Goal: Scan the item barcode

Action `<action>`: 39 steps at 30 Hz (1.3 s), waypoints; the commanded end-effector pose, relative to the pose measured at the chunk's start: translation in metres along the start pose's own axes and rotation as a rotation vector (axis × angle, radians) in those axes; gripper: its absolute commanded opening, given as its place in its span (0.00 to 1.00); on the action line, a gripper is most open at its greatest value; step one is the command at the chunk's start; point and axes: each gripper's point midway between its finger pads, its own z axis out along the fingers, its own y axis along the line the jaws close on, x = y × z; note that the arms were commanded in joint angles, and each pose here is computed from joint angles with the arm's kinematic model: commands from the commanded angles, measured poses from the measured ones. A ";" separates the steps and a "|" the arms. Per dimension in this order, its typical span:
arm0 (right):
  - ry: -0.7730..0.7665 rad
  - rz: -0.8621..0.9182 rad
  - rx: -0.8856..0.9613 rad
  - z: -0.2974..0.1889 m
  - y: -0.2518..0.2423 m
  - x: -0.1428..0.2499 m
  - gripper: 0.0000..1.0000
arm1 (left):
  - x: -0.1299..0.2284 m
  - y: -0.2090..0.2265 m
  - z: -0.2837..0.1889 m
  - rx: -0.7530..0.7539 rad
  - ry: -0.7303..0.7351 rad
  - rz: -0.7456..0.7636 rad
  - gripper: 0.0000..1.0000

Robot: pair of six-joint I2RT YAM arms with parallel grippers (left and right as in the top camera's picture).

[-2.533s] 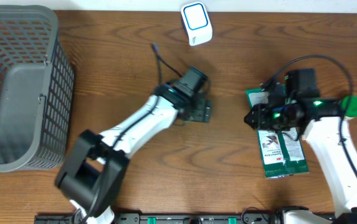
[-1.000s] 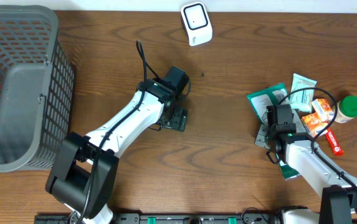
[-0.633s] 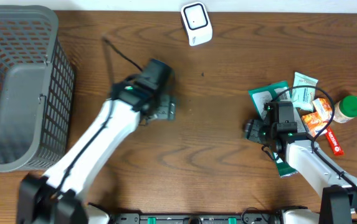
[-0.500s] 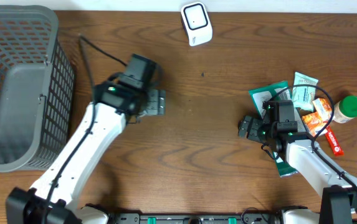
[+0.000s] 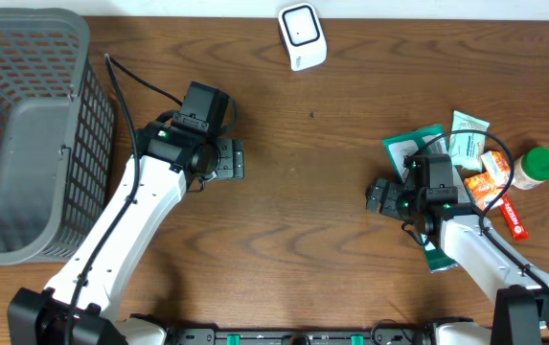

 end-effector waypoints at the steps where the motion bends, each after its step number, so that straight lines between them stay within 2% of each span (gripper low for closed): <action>1: 0.036 0.004 -0.008 0.003 -0.002 0.009 0.99 | 0.000 0.003 0.001 -0.016 0.003 -0.013 0.87; 18: 0.041 0.005 -0.006 0.004 -0.002 0.011 0.99 | 0.000 0.003 0.001 -0.016 0.003 -0.013 0.87; 30: -0.093 -0.015 -0.062 -0.029 0.008 -0.003 0.99 | 0.000 0.003 0.001 -0.016 0.003 -0.013 0.87; 34: -0.120 -0.019 -0.073 -0.037 0.002 0.013 0.99 | 0.000 0.003 0.001 -0.016 0.003 -0.013 0.87; 39: -0.087 -0.014 -0.059 -0.029 -0.019 0.060 0.99 | 0.000 0.003 0.001 -0.016 0.003 -0.013 0.87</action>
